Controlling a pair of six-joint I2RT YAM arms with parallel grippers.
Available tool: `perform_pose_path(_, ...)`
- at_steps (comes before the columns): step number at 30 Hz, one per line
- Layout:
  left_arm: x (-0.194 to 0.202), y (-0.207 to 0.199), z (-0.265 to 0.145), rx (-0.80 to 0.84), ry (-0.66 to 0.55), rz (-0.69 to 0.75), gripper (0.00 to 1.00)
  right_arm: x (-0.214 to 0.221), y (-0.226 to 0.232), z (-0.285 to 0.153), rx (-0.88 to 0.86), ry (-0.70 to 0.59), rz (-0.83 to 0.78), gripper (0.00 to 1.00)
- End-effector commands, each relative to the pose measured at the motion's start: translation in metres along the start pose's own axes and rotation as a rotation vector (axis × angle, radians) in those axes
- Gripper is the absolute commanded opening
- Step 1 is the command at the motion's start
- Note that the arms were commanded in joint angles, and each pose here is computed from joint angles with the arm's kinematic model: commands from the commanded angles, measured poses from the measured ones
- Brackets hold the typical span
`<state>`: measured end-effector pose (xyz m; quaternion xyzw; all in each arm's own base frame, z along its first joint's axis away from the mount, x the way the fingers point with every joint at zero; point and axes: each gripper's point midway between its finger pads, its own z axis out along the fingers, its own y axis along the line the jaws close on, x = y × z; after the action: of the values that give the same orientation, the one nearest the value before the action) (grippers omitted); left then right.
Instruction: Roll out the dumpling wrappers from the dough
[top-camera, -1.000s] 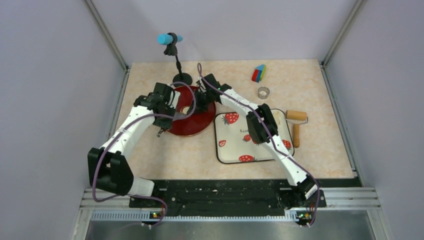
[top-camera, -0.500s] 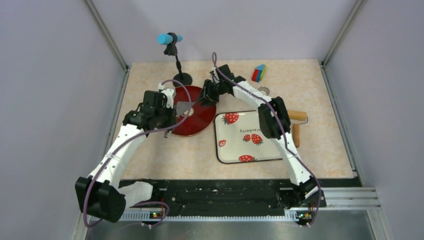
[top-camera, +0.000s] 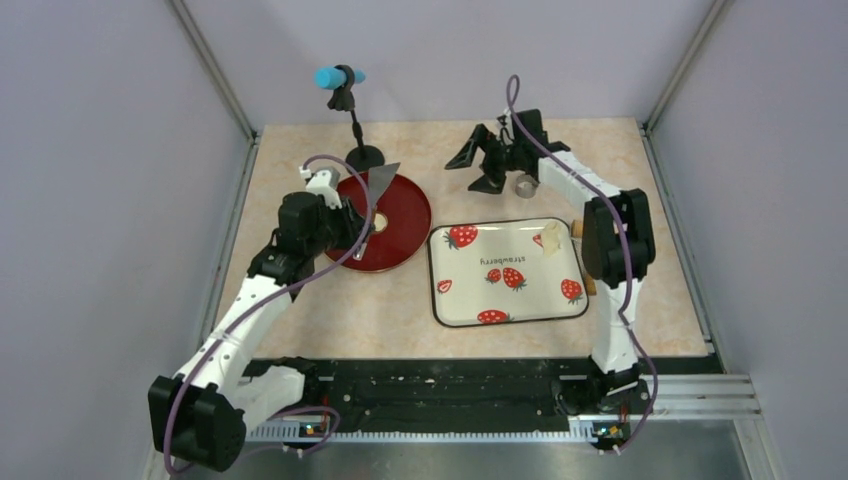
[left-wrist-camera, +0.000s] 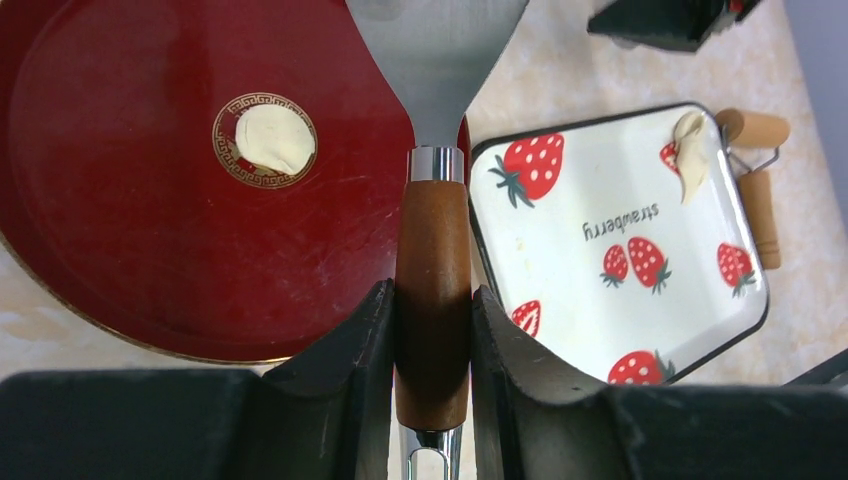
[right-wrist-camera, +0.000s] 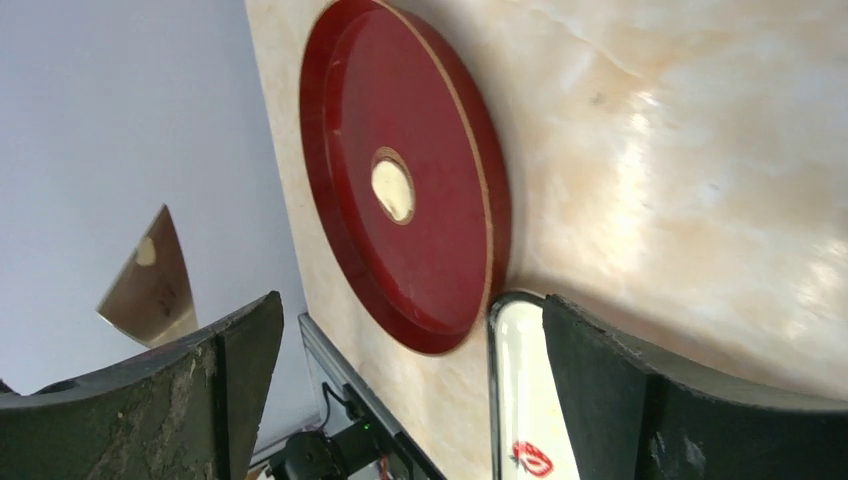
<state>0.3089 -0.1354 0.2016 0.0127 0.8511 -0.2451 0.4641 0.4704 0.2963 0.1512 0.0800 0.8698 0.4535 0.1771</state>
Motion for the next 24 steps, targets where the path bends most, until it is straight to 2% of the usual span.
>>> perform_pose_path(1, -0.038, -0.010, -0.005, 0.021, -0.197, -0.090, 0.00, -0.012, 0.003, -0.035, -0.041, -0.079, -0.043, 0.99)
perform_pose_path(7, -0.029, 0.025, -0.011, -0.162, -0.223, -0.193, 0.00, -0.008, -0.018, -0.051, -0.018, -0.092, -0.023, 0.99)
perform_pose_path(15, -0.015, 0.069, -0.019, -0.353, -0.181, -0.264, 0.00, 0.003, -0.040, -0.058, 0.020, -0.072, 0.001, 0.99)
perform_pose_path(24, 0.012, 0.156, -0.052, -0.647, -0.147, -0.437, 0.00, 0.012, -0.084, -0.094, 0.123, -0.085, 0.030, 0.99)
